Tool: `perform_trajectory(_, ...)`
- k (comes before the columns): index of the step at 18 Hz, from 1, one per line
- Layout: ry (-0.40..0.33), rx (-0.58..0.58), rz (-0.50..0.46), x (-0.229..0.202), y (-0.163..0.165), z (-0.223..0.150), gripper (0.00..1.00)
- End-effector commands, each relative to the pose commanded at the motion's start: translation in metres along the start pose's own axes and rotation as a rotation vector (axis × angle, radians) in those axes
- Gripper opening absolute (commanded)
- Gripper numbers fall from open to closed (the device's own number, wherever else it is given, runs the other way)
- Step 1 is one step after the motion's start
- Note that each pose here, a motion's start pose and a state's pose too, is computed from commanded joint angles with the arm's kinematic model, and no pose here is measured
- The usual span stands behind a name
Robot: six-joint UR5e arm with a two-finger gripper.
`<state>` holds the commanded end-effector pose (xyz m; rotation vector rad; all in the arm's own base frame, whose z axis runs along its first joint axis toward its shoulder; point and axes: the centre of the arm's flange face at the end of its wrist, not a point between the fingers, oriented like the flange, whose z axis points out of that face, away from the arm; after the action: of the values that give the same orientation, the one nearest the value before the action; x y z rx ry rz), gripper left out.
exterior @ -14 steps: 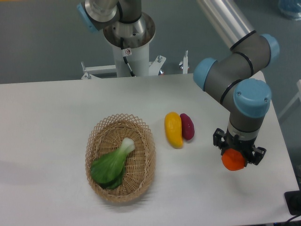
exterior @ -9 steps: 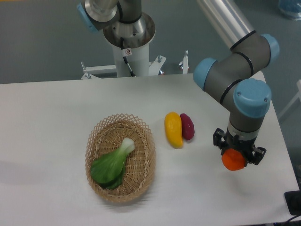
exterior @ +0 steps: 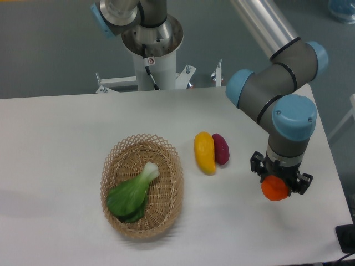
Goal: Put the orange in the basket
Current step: 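Hold the orange in the gripper and lift it slightly, then carry the held orange past the mango and over the wicker basket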
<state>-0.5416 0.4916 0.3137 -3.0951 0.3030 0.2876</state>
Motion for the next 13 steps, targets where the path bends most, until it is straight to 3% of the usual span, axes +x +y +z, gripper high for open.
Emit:
perform_trajectory(6,0.015,0.016,0.043,0.019,-0.03,0.007,0.62)
perform_trajectory(13,0.018,0.024,0.024,0.048,-0.068,0.002,0.62)
